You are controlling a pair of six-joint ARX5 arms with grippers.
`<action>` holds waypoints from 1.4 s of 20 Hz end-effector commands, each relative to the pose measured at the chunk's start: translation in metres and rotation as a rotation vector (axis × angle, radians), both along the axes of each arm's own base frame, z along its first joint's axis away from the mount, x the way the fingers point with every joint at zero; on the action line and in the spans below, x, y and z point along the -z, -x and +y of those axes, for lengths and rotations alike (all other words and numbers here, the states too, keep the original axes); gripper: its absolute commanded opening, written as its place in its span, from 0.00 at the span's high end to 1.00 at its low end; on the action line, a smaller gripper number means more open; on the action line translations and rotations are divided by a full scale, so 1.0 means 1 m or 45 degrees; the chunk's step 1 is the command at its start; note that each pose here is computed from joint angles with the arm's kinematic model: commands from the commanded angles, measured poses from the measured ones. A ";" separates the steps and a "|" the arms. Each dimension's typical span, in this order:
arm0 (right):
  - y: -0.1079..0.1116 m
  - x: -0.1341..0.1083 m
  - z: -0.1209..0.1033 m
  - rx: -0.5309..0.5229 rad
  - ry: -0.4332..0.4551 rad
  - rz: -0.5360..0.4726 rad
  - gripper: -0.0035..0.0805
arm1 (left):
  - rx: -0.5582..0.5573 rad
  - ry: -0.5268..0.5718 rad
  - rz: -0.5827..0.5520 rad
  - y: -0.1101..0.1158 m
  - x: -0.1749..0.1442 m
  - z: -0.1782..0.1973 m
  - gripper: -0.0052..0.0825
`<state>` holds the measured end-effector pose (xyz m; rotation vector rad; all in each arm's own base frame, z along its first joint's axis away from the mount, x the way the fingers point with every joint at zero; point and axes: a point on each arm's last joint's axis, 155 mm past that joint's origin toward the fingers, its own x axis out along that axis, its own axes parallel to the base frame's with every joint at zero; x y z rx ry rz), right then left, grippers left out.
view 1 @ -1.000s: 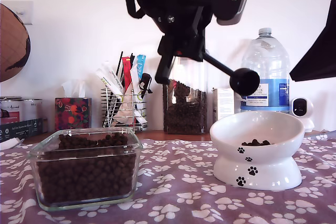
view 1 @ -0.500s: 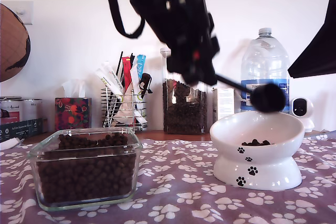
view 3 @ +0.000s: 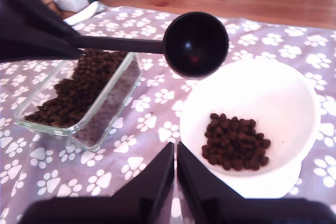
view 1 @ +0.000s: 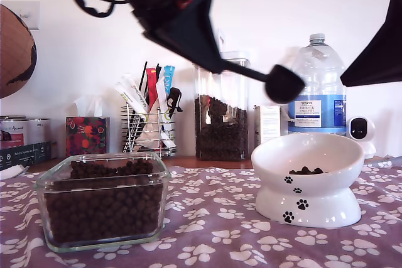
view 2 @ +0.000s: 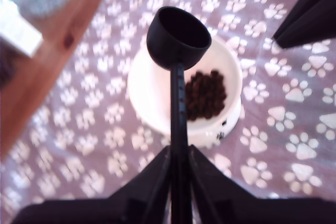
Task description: Measure one spoon of cat food and pour it into the food bowl
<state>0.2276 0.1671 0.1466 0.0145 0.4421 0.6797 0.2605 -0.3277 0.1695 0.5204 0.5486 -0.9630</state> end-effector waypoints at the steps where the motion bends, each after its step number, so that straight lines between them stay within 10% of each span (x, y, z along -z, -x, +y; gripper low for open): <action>1: 0.000 -0.013 0.006 -0.053 -0.011 -0.063 0.97 | -0.024 0.042 0.004 0.000 -0.010 0.007 0.97; 24: 0.004 -0.020 0.014 -0.117 -0.033 -0.102 0.97 | -0.784 0.048 0.461 0.020 0.065 0.171 0.97; 28: 0.004 -0.021 0.014 -0.118 -0.034 -0.103 0.97 | -0.757 0.072 0.496 0.021 0.067 0.163 0.64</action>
